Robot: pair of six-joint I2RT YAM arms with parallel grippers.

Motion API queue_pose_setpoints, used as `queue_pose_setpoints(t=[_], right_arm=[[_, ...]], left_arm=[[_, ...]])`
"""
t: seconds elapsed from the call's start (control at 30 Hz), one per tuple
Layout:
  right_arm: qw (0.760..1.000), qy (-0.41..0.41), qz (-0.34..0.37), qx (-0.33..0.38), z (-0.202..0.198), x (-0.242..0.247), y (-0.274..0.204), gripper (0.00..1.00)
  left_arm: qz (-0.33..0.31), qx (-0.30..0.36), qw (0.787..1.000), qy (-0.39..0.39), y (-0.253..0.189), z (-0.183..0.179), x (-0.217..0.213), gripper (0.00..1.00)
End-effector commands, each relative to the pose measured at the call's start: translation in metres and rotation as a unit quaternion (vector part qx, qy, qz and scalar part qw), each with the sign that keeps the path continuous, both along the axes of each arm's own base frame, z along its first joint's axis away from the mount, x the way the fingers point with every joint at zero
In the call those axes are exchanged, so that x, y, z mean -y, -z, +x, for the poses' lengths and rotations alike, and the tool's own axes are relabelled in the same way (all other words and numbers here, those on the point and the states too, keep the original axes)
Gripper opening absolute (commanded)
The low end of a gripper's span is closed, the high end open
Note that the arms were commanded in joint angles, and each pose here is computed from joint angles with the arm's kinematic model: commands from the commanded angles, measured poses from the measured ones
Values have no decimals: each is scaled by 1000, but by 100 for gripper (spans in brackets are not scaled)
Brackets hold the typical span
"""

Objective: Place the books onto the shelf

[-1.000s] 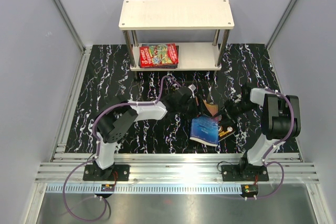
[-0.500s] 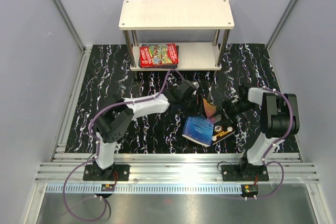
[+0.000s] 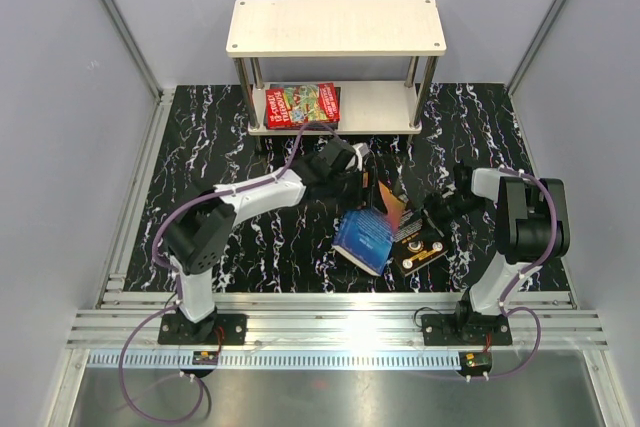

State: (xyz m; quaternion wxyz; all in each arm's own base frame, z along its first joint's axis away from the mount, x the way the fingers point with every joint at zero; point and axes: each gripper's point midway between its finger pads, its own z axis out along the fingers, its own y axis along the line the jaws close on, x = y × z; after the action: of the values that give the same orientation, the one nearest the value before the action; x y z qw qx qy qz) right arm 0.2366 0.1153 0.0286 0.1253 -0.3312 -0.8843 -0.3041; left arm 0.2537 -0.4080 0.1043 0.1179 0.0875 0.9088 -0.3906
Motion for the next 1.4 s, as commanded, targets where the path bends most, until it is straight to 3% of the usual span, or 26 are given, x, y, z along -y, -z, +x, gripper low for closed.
queue_pose_setpoints(t=[0.0,0.13,0.2,0.23,0.27,0.47,0.7,1.0,1.27,1.37], right_arm=[[997,-13,-78,13,-1,18,32,51],[997,-11,-78,11,-3,17,34,51],[997,-10,-78,8,-5,17,35,51],[997,-10,-78,8,-5,17,35,51],[997,-10,-79,8,-5,17,35,51],[997,-10,-79,9,-6,18,35,51],[997,-8,-79,6,-7,17,36,51],[997,-7,-80,10,-7,17,33,51],[997,-3,-78,5,-9,16,37,51],[997,-1,-77,3,-10,16,38,51]], left_arm=[[-142,53,988,42,-92,-3,26,72],[-175,43,982,53,-104,-9,32,71],[-173,31,983,54,-99,-12,31,53],[-169,23,984,51,-94,-12,30,32],[-167,26,985,47,-93,-11,31,28],[-71,19,994,77,-52,-19,23,39],[-40,15,993,113,-35,-30,35,52],[88,31,991,92,-7,-18,14,48],[188,80,976,72,-6,1,-17,47],[191,81,975,78,-3,-1,-18,37]])
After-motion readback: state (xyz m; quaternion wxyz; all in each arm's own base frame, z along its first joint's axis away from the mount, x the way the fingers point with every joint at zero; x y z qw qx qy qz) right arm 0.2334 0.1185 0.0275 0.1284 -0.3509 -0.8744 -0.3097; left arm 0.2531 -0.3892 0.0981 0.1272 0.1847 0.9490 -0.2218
